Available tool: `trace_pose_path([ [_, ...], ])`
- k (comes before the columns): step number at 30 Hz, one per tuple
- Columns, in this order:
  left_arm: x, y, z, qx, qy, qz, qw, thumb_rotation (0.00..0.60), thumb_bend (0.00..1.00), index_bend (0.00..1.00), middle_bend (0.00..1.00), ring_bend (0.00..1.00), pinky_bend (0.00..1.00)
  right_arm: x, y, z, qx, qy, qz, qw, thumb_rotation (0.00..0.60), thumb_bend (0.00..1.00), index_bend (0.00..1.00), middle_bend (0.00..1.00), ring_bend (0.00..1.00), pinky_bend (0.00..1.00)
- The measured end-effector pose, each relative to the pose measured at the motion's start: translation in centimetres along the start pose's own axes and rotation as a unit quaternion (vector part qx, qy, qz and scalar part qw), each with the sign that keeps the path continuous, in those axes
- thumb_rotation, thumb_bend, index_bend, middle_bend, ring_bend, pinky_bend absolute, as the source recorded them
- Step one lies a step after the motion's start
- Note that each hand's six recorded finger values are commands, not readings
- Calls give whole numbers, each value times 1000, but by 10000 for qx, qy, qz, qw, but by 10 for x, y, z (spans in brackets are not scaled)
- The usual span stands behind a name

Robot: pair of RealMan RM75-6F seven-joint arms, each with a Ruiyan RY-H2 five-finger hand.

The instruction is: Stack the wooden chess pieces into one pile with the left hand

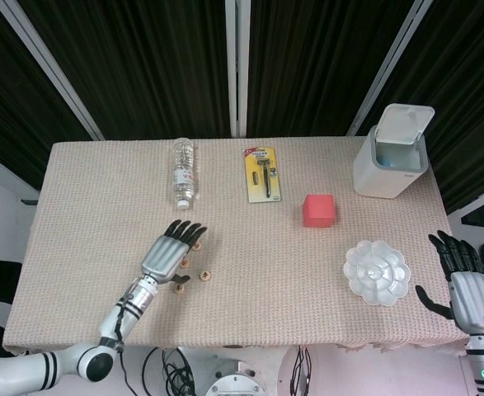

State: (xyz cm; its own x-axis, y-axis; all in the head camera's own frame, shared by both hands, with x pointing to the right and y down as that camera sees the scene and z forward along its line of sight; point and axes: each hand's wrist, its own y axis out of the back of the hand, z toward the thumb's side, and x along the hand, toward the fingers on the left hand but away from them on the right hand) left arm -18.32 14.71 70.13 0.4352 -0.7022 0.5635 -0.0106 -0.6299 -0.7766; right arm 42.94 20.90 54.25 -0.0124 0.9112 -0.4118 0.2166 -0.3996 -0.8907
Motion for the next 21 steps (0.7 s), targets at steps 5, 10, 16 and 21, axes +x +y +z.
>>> trace_pose_path([
  [5,12,-7,-1,-16,113,-89,9999,600,92,93,64,0,0,-1,0,-2,-9,-14,22,10000,600,240,0,0,0,0],
  [10,21,-8,-2,-51,163,-90,9998,600,128,129,67,0,0,-2,0,-4,-29,-46,40,10000,600,240,0,0,0,0],
  [16,31,-12,-6,-40,240,-108,9996,600,159,160,68,0,0,-3,0,-5,-34,-67,52,10000,600,240,0,0,0,0],
  [21,36,-12,-6,-102,254,-46,9996,600,225,235,112,0,0,-4,-1,-6,-37,-94,61,9999,600,240,0,0,0,0],
])
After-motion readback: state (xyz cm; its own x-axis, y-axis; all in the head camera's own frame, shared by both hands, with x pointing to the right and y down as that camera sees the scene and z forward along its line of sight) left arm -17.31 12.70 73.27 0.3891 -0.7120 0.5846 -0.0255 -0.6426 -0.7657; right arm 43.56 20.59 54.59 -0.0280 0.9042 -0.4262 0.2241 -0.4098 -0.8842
